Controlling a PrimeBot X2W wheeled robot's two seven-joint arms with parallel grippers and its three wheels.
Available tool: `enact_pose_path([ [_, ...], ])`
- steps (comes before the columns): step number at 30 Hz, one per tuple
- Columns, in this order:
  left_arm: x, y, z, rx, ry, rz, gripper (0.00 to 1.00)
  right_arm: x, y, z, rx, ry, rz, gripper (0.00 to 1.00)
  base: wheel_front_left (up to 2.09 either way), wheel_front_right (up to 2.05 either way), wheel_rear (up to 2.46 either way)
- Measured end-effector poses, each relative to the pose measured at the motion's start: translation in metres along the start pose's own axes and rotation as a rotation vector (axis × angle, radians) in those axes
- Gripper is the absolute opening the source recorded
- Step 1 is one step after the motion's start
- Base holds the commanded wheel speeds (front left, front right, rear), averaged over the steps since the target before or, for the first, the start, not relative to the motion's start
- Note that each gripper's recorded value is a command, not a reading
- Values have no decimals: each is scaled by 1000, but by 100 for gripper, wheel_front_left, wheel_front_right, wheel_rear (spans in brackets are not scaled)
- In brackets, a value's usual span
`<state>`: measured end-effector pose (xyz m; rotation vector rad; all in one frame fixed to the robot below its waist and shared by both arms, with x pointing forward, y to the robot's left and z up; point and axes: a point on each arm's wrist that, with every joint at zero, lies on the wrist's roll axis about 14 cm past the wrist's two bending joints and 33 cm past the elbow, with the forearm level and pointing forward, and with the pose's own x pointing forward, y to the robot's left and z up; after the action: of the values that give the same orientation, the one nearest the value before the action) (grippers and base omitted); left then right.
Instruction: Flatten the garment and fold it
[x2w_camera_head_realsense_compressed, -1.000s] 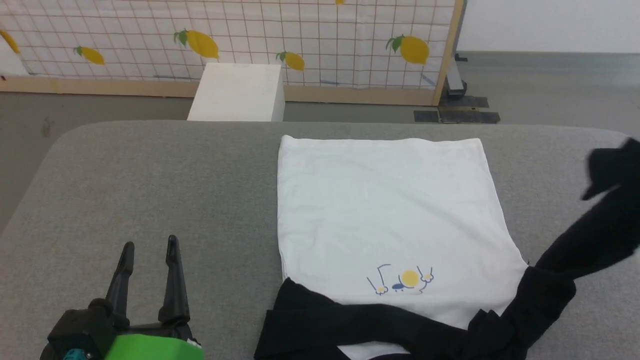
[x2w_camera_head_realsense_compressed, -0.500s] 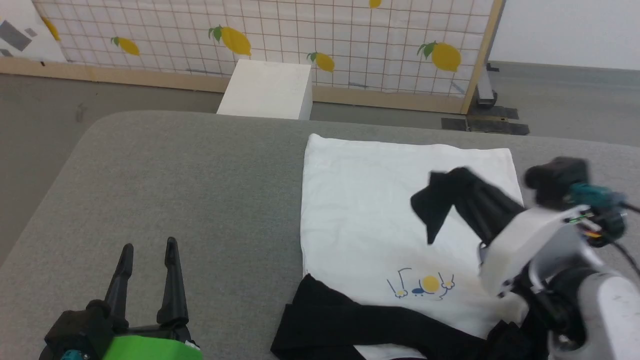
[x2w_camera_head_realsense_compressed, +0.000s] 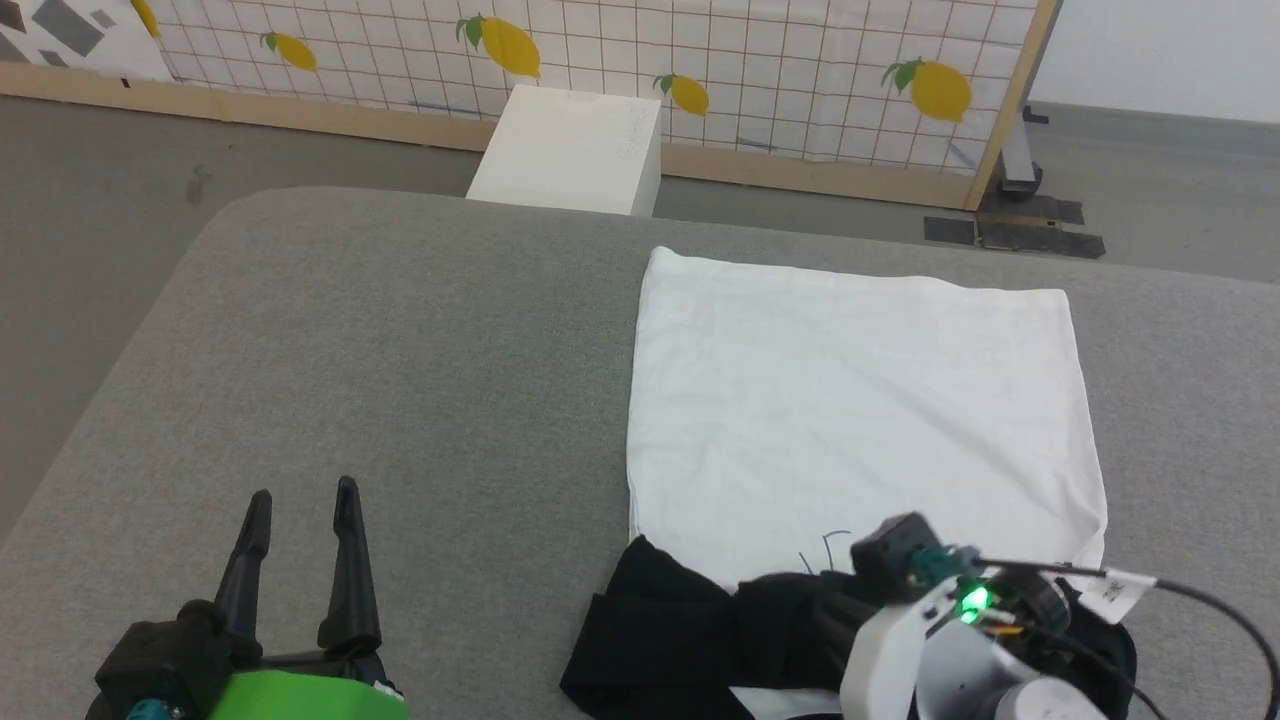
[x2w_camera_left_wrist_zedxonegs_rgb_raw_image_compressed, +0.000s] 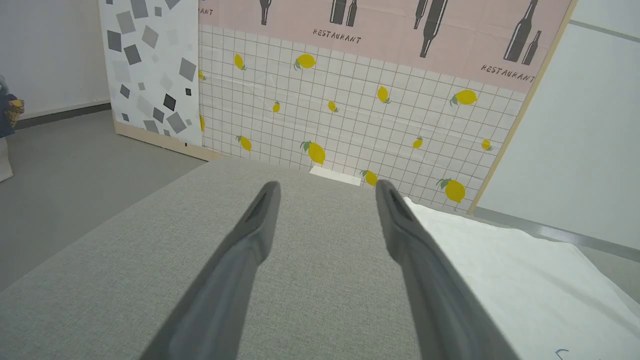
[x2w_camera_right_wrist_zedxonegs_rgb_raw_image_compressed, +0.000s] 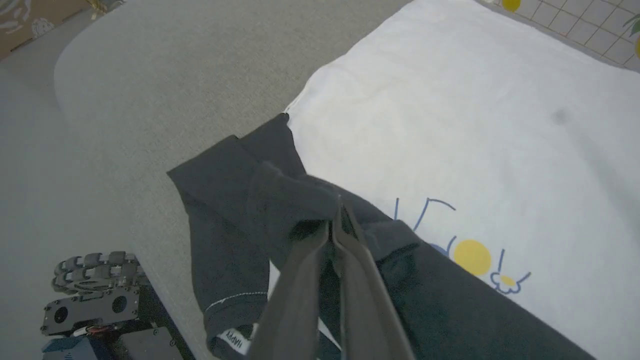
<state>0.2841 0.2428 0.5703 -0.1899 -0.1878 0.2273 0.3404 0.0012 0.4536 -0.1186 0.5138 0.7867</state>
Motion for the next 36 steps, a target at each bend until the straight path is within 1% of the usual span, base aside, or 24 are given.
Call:
enact_pose_path([
  [2, 0, 0, -1, 0, 1, -1, 100, 2, 4, -13, -6, 28, 10, 0, 0, 0, 0],
  [3, 1, -1, -1, -1, 1, -3, 100, 4, 4, -19, 0, 41, 8, 9, 0, 0, 0],
  [4, 1, -1, -1, -1, 1, -5, 100, 5, 5, -25, -10, 52, 5, 48, 0, 0, 0],
  [5, 1, -2, -1, -2, 2, -6, 100, 6, 5, -28, -16, 56, 3, 84, 0, 0, 0],
  [6, 1, -2, -1, -5, 3, -8, 100, 8, 5, -33, -12, 64, -1, 100, 0, 0, 0],
  [7, 2, -3, -2, -7, 3, -9, 100, 9, 5, -37, -6, 73, -4, 100, 0, 0, 0],
  [9, 2, -4, -2, -9, 3, -12, 100, 12, 6, -33, 3, 49, -8, 100, 0, 0, 0],
  [12, 3, -6, -1, -10, 2, -20, 100, 15, 1, -10, 28, -33, -24, 100, 0, 0, 0],
  [15, 4, -8, -1, -9, 1, -32, 100, 9, -18, 22, 63, -147, -76, 100, 0, 0, 0],
  [19, 7, -14, -1, -11, -1, -50, 100, -25, -67, 68, 100, -338, -226, 100, 0, 0, 0],
  [21, 8, -18, -1, -14, 1, -62, 100, -54, -98, 85, 92, -431, -347, 100, 0, 0, 0],
  [22, 9, -20, -2, -15, 2, -67, 100, -67, -109, 88, 88, -457, -399, 100, 0, 0, 0],
  [24, 10, -24, -3, -18, 6, -80, 100, -101, -133, 87, 91, -506, -529, 100, 0, 0, 0],
  [26, 12, -28, -5, -21, 10, -93, 100, -132, -149, 79, 92, -535, -644, 100, 0, 0, 0],
  [29, 14, -34, -8, -26, 14, -109, 100, -166, -160, 62, 95, -534, -764, 100, 0, 0, 0],
  [32, 16, -39, -12, -29, 23, -124, 100, -187, -165, 40, 115, -512, -835, 100, 0, 0, 0],
  [36, 18, -44, -16, -33, 29, -134, 100, -202, -168, 9, 192, -492, -873, 100, 0, 0, 0],
])
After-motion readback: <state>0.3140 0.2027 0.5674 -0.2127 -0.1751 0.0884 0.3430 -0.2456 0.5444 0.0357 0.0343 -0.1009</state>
